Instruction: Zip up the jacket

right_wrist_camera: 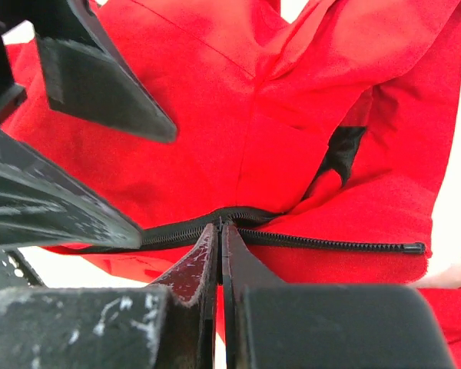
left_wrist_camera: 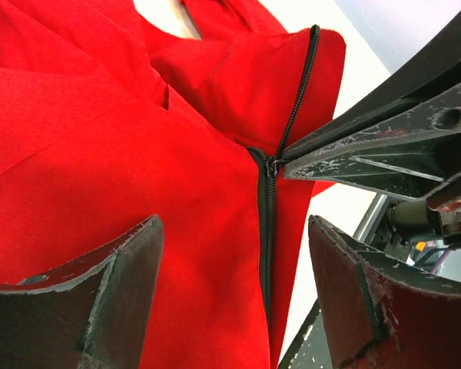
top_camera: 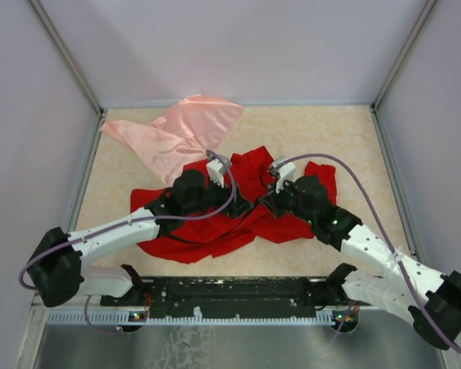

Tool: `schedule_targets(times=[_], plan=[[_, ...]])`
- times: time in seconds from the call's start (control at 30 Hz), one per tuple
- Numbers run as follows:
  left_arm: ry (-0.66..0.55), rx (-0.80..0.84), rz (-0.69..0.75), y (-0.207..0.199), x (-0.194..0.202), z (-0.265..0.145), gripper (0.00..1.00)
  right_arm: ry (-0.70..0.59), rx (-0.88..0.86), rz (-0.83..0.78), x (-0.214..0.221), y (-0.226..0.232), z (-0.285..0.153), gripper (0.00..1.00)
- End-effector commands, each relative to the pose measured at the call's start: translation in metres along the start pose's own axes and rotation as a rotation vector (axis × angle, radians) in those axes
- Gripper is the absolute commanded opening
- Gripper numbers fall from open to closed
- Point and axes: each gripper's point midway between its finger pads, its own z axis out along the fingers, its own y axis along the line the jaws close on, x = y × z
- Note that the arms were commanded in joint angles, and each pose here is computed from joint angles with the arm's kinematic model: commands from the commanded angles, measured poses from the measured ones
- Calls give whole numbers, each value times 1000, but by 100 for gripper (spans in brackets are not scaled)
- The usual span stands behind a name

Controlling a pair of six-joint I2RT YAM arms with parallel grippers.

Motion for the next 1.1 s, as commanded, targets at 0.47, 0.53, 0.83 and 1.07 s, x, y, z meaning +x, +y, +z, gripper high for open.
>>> schedule_targets(times=[0.47,0.53,0.83,1.07], plan=[[99,39,-61,-4,42,40,46,59,-56,-24,-22,19,2,0],[96,40,-53,-4,41,40,30,77,-45,-33,-20,17,2,0],[84,19,-8,0,39,27,0,96,11,-66,-20,6,-4,1],[91,21,1,0,40,24,0,106,-7,-65,-18,9,0,6]])
